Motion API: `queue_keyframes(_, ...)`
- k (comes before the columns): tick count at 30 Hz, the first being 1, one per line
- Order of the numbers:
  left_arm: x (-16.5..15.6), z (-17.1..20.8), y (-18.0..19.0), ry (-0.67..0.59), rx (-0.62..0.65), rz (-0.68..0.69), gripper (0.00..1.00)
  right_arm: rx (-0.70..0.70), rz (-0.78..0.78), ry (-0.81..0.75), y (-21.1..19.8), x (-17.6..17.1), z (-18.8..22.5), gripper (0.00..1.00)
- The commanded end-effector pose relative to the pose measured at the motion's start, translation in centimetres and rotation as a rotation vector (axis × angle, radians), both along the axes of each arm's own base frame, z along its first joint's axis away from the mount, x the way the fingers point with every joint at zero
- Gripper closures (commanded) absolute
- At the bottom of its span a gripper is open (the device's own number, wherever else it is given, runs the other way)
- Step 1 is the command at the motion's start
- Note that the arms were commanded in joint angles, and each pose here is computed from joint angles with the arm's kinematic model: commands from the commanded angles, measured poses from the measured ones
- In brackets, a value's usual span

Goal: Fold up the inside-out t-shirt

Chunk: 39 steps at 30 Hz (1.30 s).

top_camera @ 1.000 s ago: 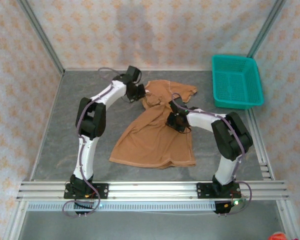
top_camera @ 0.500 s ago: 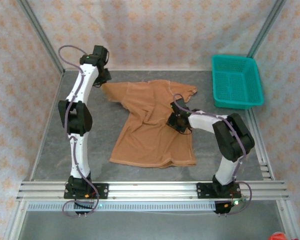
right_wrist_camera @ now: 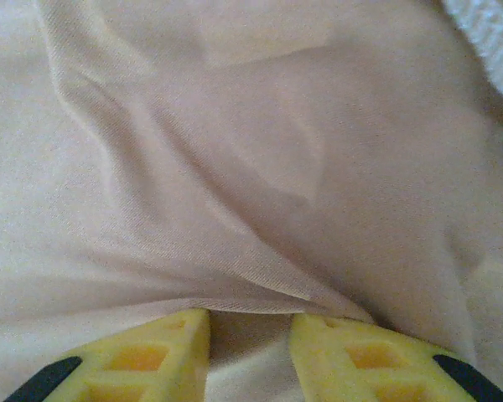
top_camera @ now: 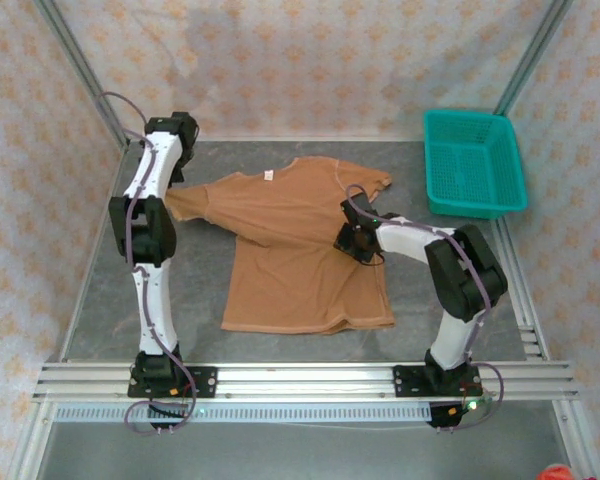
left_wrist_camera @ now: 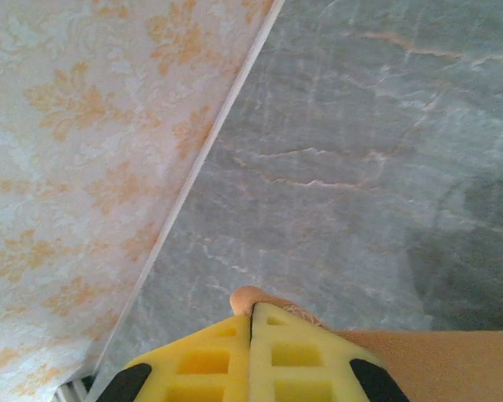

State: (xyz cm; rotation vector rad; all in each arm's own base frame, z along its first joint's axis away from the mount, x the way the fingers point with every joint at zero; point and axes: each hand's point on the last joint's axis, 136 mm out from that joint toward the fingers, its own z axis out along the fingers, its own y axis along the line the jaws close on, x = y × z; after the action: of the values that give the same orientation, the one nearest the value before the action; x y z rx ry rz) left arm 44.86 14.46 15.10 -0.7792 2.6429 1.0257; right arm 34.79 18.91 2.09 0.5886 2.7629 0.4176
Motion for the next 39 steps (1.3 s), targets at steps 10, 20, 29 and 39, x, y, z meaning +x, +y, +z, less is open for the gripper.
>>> queue_keyframes(10,1.9,5.6,-11.0,-0.145,-0.074,-0.271,0.56,-0.068,0.092,-0.102,0.3,4.6,7.8,0.53)
queue_keyframes(20,4.1,-6.3,-22.5,-0.091,-0.54,-0.346,0.62,-0.056,-0.009,-0.048,-0.8,15.5,3.7,0.55)
queue_keyframes(29,6.1,-15.0,-22.8,0.014,-0.645,-0.263,0.65,0.007,-0.096,0.005,-2.3,18.6,-0.8,0.56)
queue_keyframes(39,15.2,-15.6,-21.0,-0.318,-0.795,-0.172,0.73,0.035,0.117,-0.047,0.1,13.2,6.5,0.54)
